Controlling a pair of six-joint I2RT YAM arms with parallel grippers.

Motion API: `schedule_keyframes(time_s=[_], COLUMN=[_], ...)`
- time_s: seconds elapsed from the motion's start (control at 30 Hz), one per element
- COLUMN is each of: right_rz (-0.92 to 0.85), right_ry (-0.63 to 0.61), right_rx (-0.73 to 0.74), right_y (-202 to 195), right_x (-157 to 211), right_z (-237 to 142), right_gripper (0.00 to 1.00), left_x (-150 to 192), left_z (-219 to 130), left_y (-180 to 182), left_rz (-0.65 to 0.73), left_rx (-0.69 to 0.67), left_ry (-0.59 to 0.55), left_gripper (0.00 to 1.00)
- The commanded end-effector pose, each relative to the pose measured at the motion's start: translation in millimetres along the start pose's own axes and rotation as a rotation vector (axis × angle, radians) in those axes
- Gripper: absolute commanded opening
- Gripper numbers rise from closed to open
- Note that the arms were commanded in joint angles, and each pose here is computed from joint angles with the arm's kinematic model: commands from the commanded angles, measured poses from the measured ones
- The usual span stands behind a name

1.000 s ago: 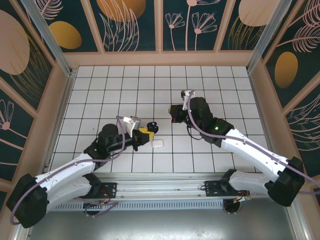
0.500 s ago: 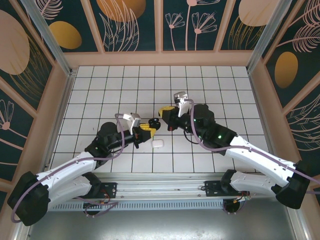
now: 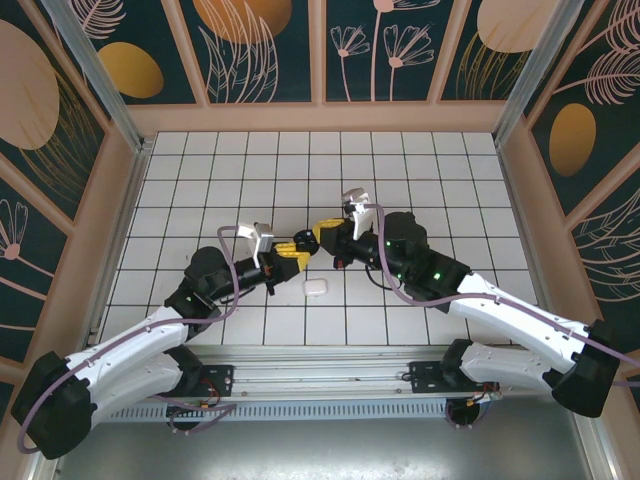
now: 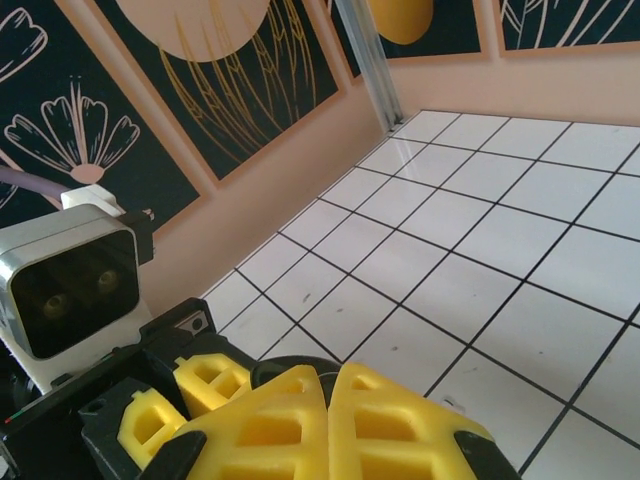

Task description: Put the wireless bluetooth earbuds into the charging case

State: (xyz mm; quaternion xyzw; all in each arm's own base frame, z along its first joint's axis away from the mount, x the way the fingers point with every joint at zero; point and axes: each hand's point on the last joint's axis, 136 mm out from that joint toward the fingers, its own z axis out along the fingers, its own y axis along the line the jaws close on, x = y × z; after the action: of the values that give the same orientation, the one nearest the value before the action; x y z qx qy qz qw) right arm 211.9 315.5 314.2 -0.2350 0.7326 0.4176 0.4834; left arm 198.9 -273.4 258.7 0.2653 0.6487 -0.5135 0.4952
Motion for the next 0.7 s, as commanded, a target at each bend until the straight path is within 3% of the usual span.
schedule_keyframes(time_s=[0.0, 0.67], right_rz=[-0.026, -0.02], right_ry=[-0.018, 0.044], right_rx=[-0.059, -0.107], right_y=[12, 24], right_x=[-2, 14], right_z=[0, 0], right_gripper=[0.0, 0.0], left_x=[-12, -20], left_z=[-3, -7], left_y=[-7, -9], left_rz=[0.013, 0.009], left_rx=[0.026, 0.024], left_ry=[-0.05, -0.083], left_gripper=[0.0, 0.0])
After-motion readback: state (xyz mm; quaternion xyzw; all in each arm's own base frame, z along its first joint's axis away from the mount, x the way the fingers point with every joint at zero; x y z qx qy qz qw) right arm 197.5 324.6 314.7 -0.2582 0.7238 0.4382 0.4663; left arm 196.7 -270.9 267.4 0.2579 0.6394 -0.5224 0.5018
